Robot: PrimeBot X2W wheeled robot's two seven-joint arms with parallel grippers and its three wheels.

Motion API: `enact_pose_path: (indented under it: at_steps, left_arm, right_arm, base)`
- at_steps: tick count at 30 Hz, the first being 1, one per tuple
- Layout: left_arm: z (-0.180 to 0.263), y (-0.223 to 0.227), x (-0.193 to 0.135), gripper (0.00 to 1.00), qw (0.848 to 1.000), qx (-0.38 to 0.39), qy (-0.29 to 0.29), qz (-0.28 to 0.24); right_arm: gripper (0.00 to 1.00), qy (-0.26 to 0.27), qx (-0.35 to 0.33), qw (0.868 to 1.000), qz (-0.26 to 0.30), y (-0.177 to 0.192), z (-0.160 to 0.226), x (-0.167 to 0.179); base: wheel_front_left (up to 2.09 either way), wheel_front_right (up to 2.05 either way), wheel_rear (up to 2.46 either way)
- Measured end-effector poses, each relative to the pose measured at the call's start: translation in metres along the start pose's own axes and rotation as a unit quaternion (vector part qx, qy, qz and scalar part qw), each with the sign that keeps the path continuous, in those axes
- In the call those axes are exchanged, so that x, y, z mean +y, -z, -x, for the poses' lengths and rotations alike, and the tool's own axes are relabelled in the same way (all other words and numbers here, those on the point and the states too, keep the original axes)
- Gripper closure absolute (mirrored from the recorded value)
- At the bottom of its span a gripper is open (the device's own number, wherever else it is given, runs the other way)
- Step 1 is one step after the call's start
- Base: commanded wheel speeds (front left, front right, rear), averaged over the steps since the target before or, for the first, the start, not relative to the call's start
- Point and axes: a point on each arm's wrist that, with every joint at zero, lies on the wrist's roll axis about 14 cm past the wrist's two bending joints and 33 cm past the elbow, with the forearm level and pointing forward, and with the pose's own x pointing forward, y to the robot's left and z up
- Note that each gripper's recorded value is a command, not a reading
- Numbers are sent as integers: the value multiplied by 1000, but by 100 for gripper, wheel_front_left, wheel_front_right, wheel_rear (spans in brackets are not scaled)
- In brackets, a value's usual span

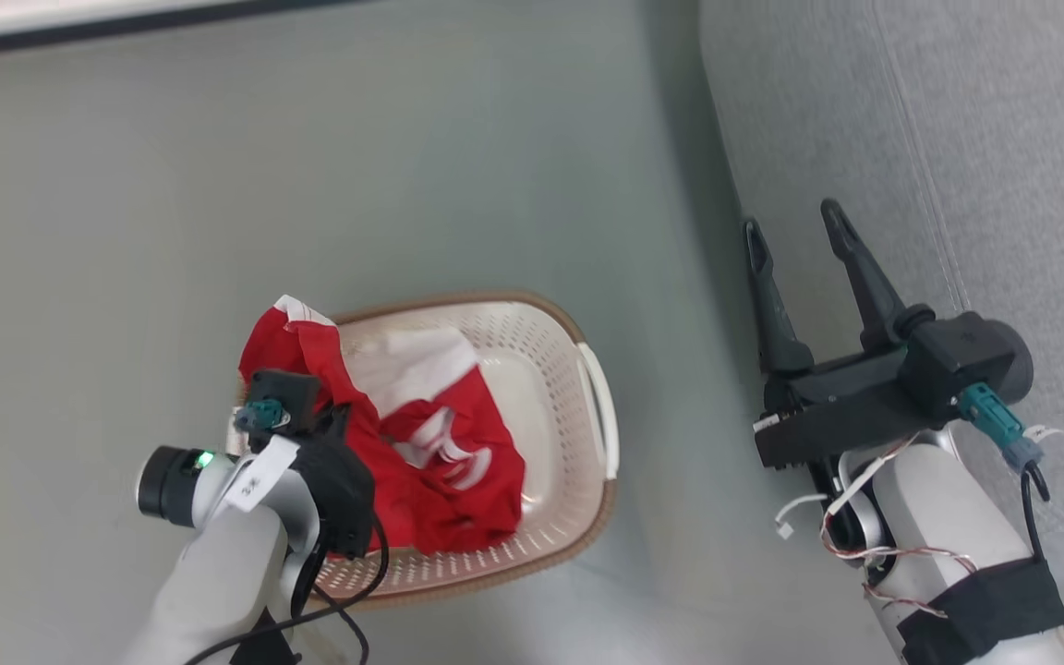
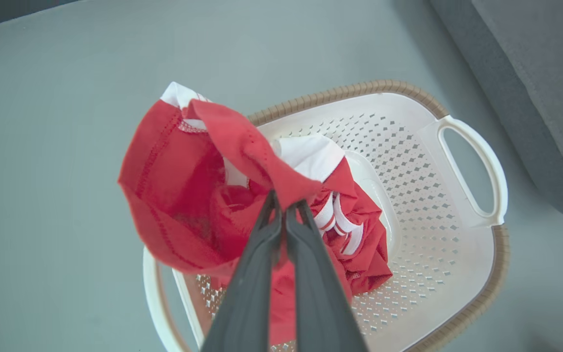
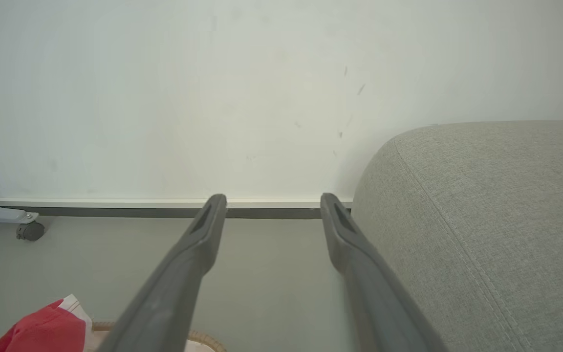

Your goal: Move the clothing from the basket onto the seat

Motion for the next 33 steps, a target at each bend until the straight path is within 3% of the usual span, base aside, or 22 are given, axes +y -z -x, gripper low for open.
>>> enact_pose_path:
  at_steps: [10,21,33]
  left_arm:
    - [39,-39,7,100,995,-99,-23,24]
    - [84,-83,2,100,979,-202,-28,30]
    - [143,-147,-10,100,943,-330,-19,32]
  right_arm:
    - [0,-28,-9,1000,-7,-14,13,22]
    - [0,-42,-19,999,-8,-31,34,36]
    - [0,-62,-25,998,-9,-41,64,50]
  base:
    - [0,0,0]
    - [0,0,0]
    - [0,0,0]
